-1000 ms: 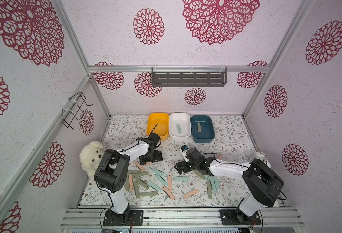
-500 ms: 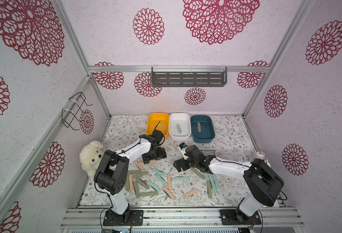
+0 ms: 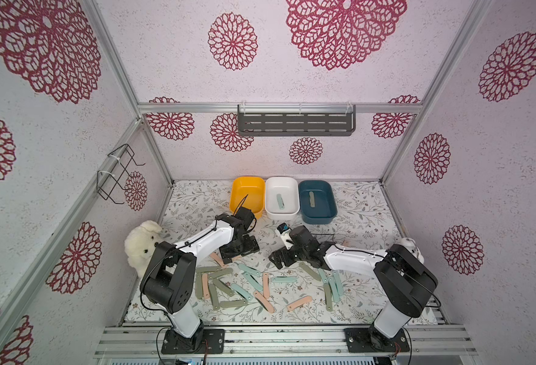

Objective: Place the fruit knives into the storage box by color
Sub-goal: Pick up the fruit knife from the center of the board.

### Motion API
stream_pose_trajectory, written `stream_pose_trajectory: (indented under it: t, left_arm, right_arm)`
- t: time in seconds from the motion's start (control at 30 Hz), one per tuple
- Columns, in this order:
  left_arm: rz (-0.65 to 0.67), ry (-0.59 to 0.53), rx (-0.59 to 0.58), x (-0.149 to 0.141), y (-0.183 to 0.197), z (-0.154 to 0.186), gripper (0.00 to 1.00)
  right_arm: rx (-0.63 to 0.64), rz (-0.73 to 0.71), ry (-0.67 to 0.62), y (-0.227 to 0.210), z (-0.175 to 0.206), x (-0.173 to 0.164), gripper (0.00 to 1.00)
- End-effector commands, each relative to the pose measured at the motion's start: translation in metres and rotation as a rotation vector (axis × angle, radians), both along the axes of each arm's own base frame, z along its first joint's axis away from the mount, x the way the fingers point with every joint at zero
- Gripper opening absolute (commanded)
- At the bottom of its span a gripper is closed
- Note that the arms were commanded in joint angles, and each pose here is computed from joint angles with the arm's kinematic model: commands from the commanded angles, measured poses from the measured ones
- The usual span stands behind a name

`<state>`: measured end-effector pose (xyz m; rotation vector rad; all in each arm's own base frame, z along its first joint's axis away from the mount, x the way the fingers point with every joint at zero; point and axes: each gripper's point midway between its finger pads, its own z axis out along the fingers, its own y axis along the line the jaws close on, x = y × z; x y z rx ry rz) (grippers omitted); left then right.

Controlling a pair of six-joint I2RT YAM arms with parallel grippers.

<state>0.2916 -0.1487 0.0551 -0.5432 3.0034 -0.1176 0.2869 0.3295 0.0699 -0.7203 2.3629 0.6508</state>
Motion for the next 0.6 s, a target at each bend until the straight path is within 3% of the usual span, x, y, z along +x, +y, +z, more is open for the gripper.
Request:
stream_pose_trajectory:
  t: [0.0,0.27,0.57]
  left_arm:
    - [-0.074,0.011,0.068,0.006,0.009,-0.01,0.97]
    - [-0.157,-0.046,0.059,0.037,0.01,-0.02,0.97]
    - [-0.176,-0.018,0.055,0.044,0.01,-0.045,0.99]
  right_arm:
    - [0.042,0.016,-0.019,0.006,0.01,0.003,0.99]
    - [0.058,-0.002,-0.006,0.004,0.009,0.001,0.99]
    - [0.061,-0.015,0.002,0.0,0.01,-0.003,0.99]
